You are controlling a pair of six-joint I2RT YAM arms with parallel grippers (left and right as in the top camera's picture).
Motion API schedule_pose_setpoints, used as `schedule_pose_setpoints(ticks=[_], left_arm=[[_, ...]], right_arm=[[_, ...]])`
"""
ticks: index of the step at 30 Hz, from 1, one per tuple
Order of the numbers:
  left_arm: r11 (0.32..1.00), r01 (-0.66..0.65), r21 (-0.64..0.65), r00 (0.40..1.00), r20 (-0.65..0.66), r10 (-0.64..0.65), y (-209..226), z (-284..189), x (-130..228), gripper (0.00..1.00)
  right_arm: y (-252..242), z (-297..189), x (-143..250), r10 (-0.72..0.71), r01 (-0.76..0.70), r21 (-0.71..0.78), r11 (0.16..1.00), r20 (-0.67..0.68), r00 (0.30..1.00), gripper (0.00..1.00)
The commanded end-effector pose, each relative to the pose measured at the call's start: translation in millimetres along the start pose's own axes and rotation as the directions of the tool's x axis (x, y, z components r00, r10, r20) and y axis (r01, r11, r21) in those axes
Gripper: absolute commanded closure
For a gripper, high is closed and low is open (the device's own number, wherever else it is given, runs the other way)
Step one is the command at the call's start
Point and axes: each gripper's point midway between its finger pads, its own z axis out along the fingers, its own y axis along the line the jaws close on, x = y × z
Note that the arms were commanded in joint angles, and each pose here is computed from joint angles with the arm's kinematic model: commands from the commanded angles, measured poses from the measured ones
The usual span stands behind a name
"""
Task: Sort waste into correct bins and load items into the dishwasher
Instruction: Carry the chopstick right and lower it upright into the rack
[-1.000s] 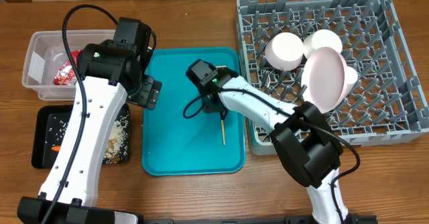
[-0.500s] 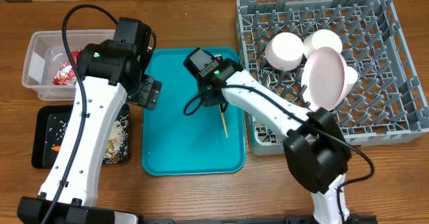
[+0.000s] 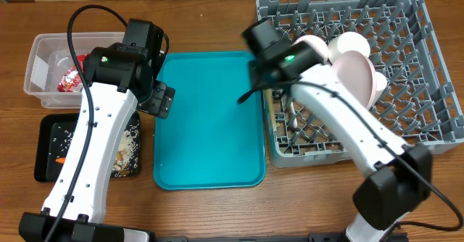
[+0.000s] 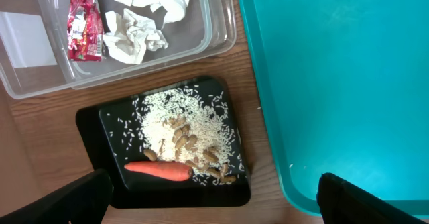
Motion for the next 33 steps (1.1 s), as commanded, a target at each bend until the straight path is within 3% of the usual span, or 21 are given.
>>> schedule_pose_setpoints(ticks=[1,13,17,24,33], left_arm=[[1.0,-0.008,-0.008,1.0,0.025,0.009,3.3,-7.6,-2.9,0.0],[1.0,-0.008,-0.008,1.0,0.025,0.008,3.4,-7.5,-2.9,0.0],[1.0,-0.008,-0.008,1.0,0.024,0.008,3.4,-7.5,-2.8,0.0],[1.0,-0.008,-0.008,1.0,0.024,0.008,3.4,-7.5,-2.8,0.0],[1.0,-0.008,-0.008,1.0,0.024,0.008,3.4,-7.5,-2.8,0.0]], right_arm=[[-32.4,-10.5,-15.7,0.018,-0.019,0.027,0.999,0.031,0.999,0.96],[-105.6,13.1,2.0,0.16,-0.152,0.116,0.982,-0.063,0.985,0.96],[-107.5,26.4,16.2,0.155,-0.142,0.125,0.982,-0.097,0.983,0.96],[-84.8,35.3,29.5,0.009,-0.013,-0.021,1.0,-0.159,0.987,0.96],[-83.9,40.3,37.8,0.006,-0.011,-0.027,1.0,-0.181,0.983,0.96]])
